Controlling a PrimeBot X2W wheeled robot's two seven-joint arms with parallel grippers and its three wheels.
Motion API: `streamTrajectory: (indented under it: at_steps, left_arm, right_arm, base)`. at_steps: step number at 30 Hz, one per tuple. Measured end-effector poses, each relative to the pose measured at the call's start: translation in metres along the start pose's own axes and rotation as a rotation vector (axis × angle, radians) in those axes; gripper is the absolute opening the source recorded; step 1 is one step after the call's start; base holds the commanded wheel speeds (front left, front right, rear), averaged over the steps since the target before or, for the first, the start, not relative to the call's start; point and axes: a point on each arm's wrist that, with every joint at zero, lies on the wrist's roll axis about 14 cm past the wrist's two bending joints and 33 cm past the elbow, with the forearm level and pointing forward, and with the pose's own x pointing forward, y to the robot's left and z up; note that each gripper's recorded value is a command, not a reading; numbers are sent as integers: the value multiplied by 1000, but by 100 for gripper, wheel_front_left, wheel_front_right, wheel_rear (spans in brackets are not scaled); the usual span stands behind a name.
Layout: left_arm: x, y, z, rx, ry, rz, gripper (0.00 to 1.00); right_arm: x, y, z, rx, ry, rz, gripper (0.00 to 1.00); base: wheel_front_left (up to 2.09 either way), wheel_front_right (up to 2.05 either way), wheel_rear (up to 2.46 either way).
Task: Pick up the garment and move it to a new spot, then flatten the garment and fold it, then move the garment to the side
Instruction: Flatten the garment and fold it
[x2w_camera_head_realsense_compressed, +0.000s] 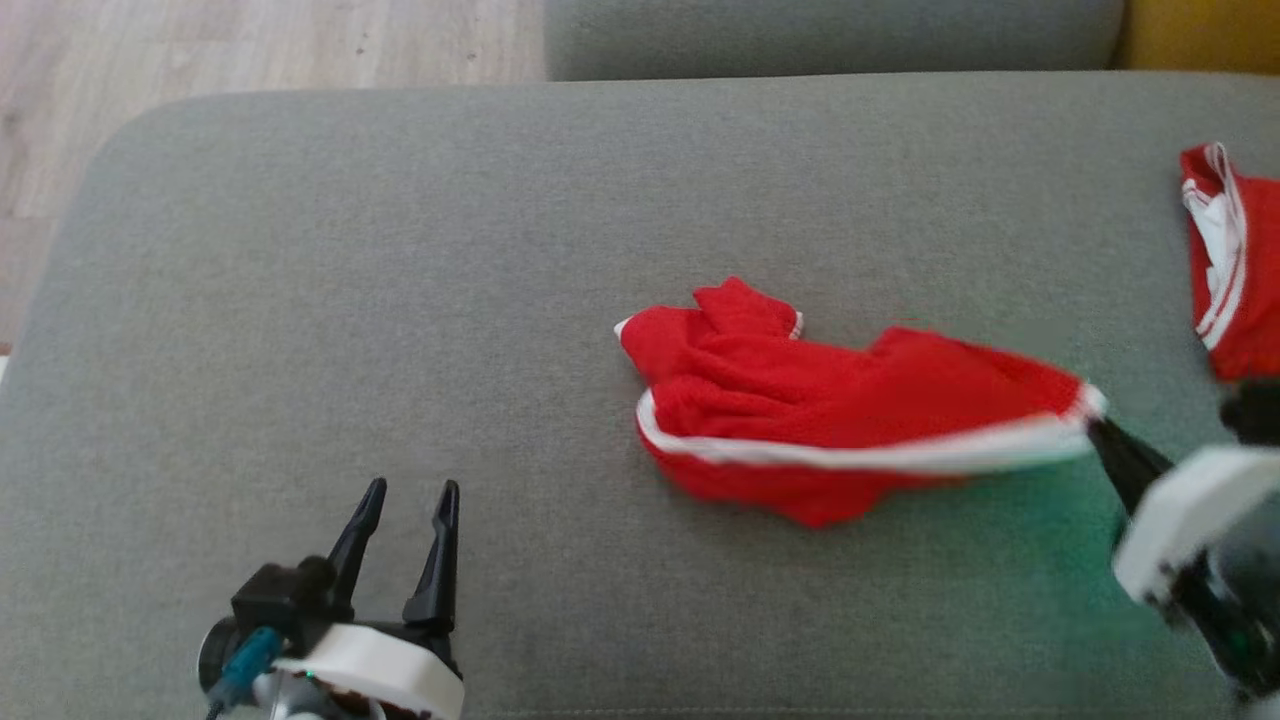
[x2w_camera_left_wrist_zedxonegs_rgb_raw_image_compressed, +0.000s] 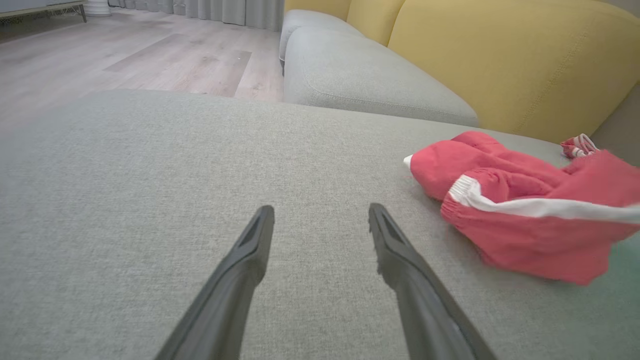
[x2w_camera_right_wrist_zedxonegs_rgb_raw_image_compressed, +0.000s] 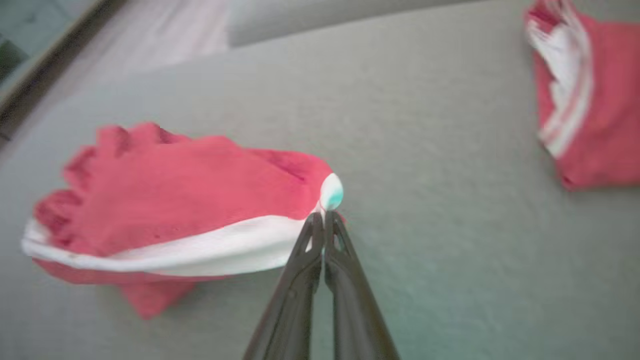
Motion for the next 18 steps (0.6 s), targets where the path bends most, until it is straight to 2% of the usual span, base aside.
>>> streamTrajectory:
  at_steps: [3, 7, 13, 15, 16, 17, 18]
  left_arm:
    - [3, -5, -3, -2, 9, -16, 100]
    - [6, -10, -5, -2, 16, -35, 100]
    - [8, -15, -7, -3, 23, -53, 100]
    - [9, -16, -7, -3, 24, -57, 100]
    - [9, -17, -7, -3, 24, -58, 100]
    - [9, -17, -7, -3, 24, -60, 100]
    - [9, -18, -7, -3, 24, -61, 100]
  right_arm:
    - [-12, -30, -28, -16, 57, -115, 0]
    - [-15, -31, -42, -2, 78, -151, 0]
    - [-25, -62, -61, -90, 148, -288, 0]
    - [-25, -62, -64, -99, 155, -301, 0]
    - [-25, -60, -65, -100, 153, -301, 14]
    - [-24, -60, -64, -102, 143, -302, 49]
    - [-24, -59, -62, -106, 136, -303, 100]
  base:
    - [0, 0, 0]
    - [0, 0, 0]
    - [0, 0, 0]
    - [0, 0, 0]
    - [0, 0, 0]
    - [0, 0, 0]
    - [0, 0, 0]
